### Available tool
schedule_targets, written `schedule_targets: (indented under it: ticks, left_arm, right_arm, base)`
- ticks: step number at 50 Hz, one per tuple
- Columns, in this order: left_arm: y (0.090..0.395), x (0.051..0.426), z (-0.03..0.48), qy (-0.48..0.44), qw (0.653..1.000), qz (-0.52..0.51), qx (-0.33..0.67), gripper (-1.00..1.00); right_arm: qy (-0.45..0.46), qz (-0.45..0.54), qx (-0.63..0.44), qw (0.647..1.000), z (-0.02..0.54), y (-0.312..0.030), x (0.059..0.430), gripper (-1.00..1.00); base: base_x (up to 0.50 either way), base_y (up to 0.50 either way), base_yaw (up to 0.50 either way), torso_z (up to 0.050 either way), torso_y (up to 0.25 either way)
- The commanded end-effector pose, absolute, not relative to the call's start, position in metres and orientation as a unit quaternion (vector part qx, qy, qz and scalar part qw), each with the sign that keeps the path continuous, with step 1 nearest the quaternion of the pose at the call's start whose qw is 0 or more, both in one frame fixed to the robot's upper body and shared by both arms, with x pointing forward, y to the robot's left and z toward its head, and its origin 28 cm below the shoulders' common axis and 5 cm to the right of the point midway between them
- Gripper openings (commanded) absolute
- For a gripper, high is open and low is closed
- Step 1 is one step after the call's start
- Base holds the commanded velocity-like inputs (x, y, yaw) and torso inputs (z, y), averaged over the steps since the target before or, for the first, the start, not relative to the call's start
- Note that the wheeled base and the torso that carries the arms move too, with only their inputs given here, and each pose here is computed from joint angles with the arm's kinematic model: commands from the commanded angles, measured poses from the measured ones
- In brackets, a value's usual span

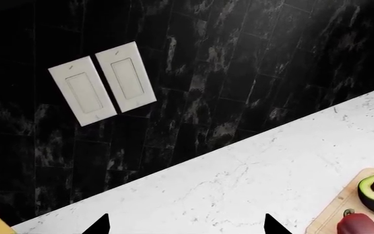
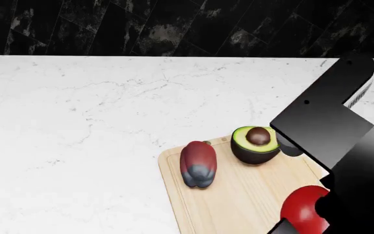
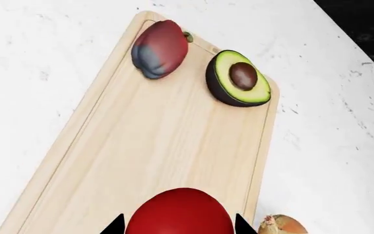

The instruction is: Place the avocado, onion, tomato and bell pepper on the cutting board.

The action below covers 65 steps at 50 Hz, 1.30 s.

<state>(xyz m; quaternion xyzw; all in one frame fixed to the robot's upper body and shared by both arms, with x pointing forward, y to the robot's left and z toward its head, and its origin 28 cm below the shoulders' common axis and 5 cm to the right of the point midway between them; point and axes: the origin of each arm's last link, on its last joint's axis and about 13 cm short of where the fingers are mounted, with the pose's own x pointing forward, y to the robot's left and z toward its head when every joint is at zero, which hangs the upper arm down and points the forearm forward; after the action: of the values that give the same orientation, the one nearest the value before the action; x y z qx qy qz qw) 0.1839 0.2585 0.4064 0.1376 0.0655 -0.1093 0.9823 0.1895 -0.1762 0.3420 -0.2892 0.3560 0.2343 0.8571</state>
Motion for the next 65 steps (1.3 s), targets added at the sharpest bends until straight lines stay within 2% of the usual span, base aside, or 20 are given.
schedule_targets:
  ticks: [1, 21, 43, 56, 57, 65]
  left_arm:
    - [0.254, 0.186, 0.409, 0.049, 0.98, -0.125, 0.147, 1.0]
    - [0.253, 0.189, 0.408, 0.053, 0.979, -0.125, 0.15, 1.0]
    - [0.255, 0.188, 0.408, 0.053, 0.98, -0.121, 0.151, 1.0]
    - [0.255, 0.187, 0.41, 0.05, 0.98, -0.119, 0.151, 1.0]
    - [0.255, 0.187, 0.41, 0.05, 0.98, -0.119, 0.151, 1.0]
    - [0.254, 0.188, 0.411, 0.047, 0.98, -0.121, 0.154, 1.0]
  right_arm:
    - [0.313, 0.288, -0.284, 0.859, 0.333, -0.157, 0.216, -1.0]
    - [0.315, 0.308, -0.281, 0.853, 0.307, -0.14, 0.259, -1.0]
    - [0.342, 0.325, -0.261, 0.842, 0.277, -0.132, 0.269, -1.0]
    - [0.339, 0.323, -0.266, 0.843, 0.282, -0.133, 0.269, -1.0]
    - [0.339, 0.323, -0.267, 0.842, 0.283, -0.133, 0.269, 1.0]
    - [0.334, 0.32, -0.273, 0.844, 0.289, -0.136, 0.264, 1.0]
  base:
    - [0.0, 0.0, 0.0, 0.0, 0.0]
    - [0.0, 0.0, 0.0, 0.0, 0.0]
    - [0.0, 0.0, 0.0, 0.0, 0.0]
    - [0.0, 0.0, 0.0, 0.0, 0.0]
    - [0.0, 0.0, 0.0, 0.0, 0.0]
    - [0.0, 0.0, 0.0, 0.0, 0.0]
